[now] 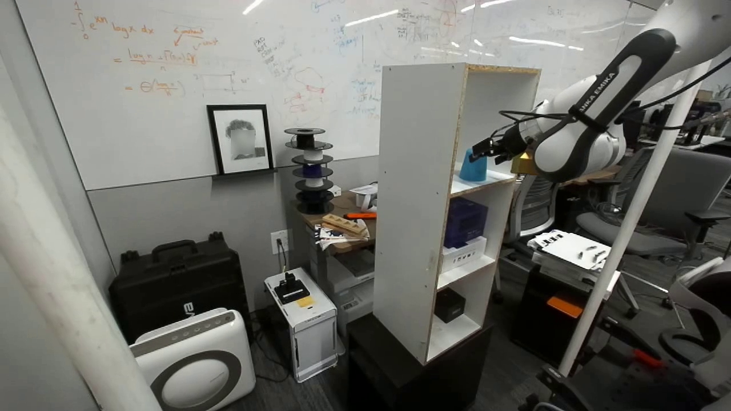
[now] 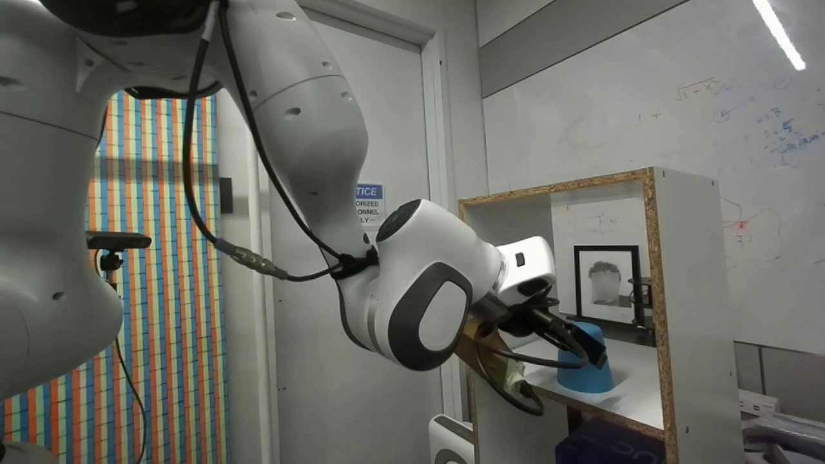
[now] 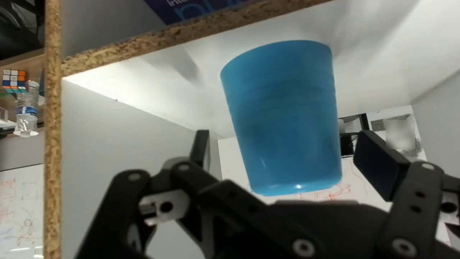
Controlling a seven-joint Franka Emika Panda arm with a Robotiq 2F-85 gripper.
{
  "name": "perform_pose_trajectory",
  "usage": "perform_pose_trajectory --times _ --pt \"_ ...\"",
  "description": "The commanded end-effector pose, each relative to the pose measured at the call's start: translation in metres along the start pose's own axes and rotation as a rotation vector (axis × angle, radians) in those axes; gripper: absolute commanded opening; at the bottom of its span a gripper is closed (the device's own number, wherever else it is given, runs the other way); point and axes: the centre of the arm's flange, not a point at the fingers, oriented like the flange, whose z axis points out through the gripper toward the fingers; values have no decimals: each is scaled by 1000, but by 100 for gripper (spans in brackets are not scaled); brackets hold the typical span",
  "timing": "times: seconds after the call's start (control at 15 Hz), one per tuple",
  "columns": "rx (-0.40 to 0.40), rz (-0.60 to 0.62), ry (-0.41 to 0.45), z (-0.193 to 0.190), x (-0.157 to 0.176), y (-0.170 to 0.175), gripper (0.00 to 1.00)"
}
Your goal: Pick up the blue cup and put it on top of the cabinet
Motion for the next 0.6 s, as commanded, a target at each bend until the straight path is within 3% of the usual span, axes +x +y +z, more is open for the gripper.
perform_pose_trajectory --times 0.0,0.13,0.2,0.27,0.47,0.53 --pt "5 -49 82 31 5 -10 100" --pt "11 -71 99 40 5 -14 100" --pt "10 -80 107 43 5 -17 75" --pt "9 -86 113 45 3 -21 74" --pt "19 -94 107 32 -2 -36 49" --pt "21 -86 90 24 -4 -41 49"
